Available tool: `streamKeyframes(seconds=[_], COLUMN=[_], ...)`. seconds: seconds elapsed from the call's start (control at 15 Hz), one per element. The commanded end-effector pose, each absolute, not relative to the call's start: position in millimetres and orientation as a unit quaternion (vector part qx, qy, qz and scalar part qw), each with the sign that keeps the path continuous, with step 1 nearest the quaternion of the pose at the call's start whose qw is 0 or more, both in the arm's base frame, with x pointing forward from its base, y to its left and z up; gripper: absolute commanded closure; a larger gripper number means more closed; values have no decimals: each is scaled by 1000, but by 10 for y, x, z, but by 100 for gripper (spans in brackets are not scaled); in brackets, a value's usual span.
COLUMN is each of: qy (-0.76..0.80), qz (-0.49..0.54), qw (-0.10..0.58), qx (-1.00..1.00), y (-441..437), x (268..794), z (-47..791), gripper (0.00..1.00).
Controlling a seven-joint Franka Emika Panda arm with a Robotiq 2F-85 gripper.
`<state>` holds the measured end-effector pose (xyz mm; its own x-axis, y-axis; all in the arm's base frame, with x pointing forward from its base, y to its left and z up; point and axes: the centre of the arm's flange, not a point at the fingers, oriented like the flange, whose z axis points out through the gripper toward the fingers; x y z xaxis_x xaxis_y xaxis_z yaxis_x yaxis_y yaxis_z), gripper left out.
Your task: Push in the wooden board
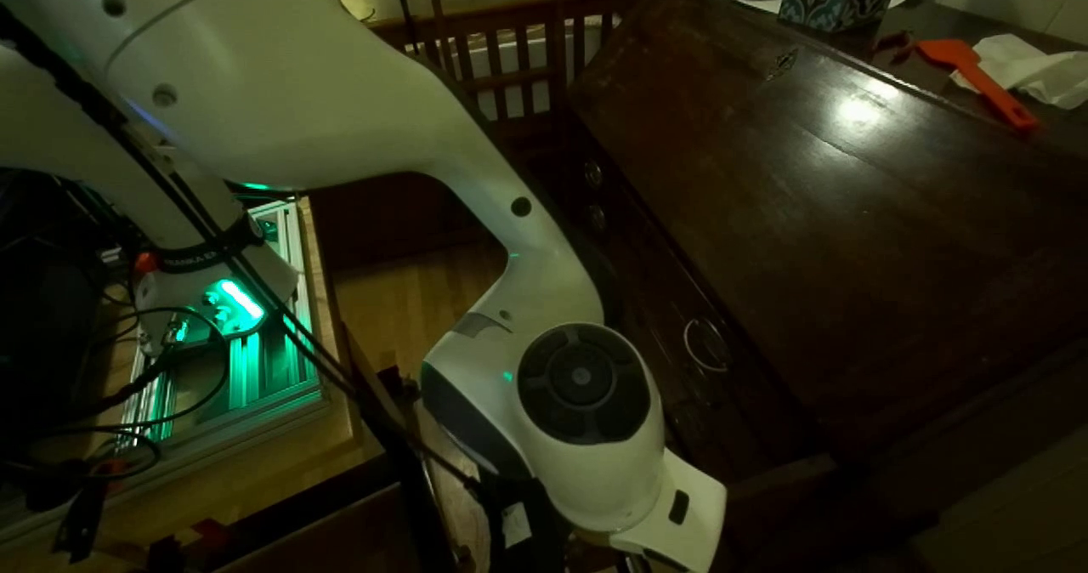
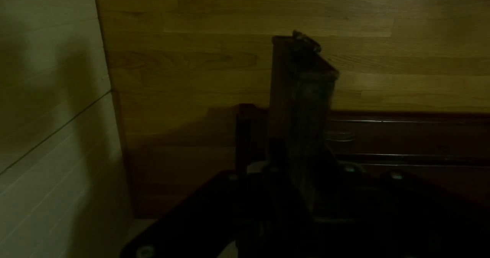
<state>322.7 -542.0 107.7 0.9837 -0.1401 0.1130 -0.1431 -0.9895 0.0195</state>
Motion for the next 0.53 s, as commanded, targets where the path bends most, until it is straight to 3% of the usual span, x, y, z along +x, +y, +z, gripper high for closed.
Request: streamKeyframes(seconds=[0.0,0.47], qy=[-17,-19], qz=[91,92], qw=[-26,-32], qx=[995,995], y=[-4911,-4894], x=[3776,3766], z=[1153,1074], gripper=[94,94])
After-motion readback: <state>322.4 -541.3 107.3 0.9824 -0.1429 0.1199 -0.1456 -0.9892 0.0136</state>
